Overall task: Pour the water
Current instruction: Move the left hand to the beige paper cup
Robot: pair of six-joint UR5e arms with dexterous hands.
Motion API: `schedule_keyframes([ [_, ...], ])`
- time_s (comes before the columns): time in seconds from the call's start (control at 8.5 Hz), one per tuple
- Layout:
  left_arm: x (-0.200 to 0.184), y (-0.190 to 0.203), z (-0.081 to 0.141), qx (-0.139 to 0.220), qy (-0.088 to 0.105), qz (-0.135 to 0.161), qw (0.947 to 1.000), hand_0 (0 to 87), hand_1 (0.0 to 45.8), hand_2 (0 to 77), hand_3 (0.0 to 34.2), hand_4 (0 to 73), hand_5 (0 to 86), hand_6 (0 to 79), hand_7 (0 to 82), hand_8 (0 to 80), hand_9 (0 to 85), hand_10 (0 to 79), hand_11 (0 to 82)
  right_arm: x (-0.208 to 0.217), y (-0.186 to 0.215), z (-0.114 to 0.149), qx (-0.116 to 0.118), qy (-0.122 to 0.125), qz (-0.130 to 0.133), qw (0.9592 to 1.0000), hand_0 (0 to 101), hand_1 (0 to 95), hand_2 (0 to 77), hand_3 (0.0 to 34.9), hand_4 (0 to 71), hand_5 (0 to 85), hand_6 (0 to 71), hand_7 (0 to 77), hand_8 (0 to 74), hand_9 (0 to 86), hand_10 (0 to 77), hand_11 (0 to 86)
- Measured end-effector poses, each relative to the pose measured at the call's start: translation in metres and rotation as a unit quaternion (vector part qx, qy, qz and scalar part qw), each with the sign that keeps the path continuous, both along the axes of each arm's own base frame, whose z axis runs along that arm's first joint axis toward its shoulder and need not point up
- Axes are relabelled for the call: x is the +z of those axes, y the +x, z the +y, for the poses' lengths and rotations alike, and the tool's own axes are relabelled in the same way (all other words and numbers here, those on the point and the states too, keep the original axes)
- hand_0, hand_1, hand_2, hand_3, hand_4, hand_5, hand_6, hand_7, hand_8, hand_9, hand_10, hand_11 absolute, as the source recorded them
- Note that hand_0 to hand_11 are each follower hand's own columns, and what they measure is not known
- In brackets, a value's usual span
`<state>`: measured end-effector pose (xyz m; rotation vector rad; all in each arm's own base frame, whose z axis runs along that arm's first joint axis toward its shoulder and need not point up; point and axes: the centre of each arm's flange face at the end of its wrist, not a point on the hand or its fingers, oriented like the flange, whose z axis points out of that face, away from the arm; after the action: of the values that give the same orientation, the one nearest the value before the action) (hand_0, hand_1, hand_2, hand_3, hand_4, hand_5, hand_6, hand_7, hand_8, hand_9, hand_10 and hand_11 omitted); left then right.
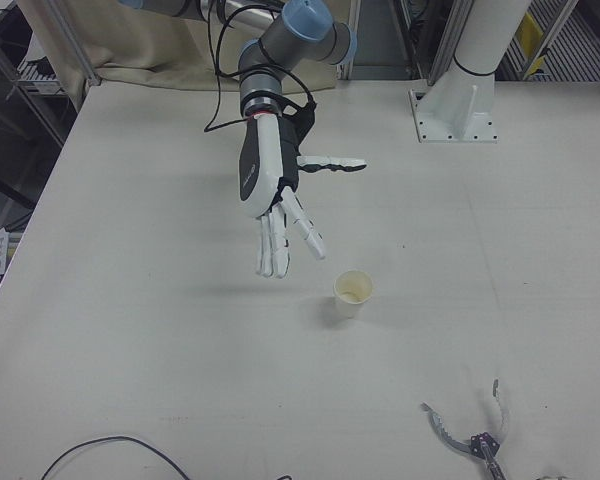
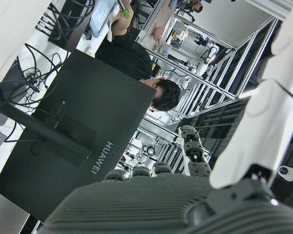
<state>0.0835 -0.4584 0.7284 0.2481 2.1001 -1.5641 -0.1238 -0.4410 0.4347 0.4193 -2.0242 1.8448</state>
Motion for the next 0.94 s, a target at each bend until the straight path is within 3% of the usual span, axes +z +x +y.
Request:
schedule_keyframes([
  [0.94,0.044,0.035,0.007,0.033,0.011,-0.015,0.9993,47.8,13.1,1.1,6.9,1.1,0.0,0.5,0.5,0.0,1.1,0.0,1.1,-0.006,-0.006,0.003,-0.008,0.004,-0.004,1.0000,47,12.0,4.4,0.0,7.1,4.9,2.7,4.9,0.5,0.5,0.5,1.1],
])
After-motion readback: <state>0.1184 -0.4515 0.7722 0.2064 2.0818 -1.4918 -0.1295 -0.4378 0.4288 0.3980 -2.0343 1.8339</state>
